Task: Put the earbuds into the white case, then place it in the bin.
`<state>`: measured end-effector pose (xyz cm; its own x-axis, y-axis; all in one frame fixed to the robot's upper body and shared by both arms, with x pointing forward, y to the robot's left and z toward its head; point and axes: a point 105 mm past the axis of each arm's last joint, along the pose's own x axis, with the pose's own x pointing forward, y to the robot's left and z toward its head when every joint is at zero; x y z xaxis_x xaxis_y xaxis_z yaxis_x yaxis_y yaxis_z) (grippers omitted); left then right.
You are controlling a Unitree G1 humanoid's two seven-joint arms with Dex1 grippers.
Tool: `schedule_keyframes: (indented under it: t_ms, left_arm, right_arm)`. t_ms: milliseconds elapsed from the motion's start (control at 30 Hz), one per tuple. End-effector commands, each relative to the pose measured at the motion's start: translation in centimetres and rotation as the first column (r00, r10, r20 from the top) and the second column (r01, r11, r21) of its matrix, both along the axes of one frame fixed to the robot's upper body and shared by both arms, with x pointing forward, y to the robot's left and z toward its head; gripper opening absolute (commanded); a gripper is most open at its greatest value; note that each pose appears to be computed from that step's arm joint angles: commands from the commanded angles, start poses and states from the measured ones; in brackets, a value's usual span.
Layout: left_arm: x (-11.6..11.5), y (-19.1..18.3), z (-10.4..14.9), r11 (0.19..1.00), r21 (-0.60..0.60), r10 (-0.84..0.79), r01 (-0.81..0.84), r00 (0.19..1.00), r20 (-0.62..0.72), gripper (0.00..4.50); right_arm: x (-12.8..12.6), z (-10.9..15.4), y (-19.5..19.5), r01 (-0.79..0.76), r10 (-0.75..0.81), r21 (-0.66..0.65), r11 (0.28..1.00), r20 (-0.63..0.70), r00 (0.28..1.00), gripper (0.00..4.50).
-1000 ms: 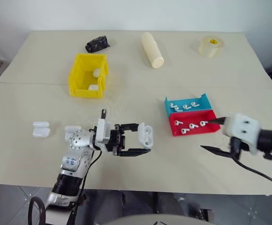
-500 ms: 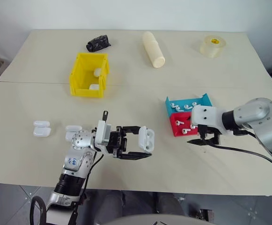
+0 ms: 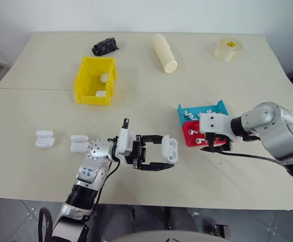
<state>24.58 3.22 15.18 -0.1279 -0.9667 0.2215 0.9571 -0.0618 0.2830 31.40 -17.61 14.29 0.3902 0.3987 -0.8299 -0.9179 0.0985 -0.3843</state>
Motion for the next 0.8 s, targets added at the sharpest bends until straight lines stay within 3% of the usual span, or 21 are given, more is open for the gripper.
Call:
schedule_keyframes:
  t_ms: [33,100,667,800]
  left_arm:
    - [-0.35,-0.09,0.51,1.000,-0.019,0.004,-0.004,1.000,0.014,2.78]
    - [-0.39,-0.03,0.52,1.000,-0.018,0.007,-0.007,1.000,0.013,2.78]
    - [-0.76,0.10,0.61,0.999,-0.022,0.025,-0.025,1.000,0.006,2.78]
    - [-0.81,0.07,0.66,0.999,-0.023,0.022,-0.022,1.000,0.005,2.78]
  right_arm:
    - [0.11,0.66,0.33,-0.031,0.031,-0.007,0.999,0.021,0.999,2.93]
    - [0.06,0.61,0.58,-0.036,0.036,0.000,0.999,0.020,0.999,2.28]
    - [-0.13,-0.22,0.73,-0.081,0.081,-0.026,0.996,-0.007,0.997,2.28]
    - [-0.13,-0.30,0.83,-0.087,0.086,-0.023,0.996,-0.010,0.996,1.10]
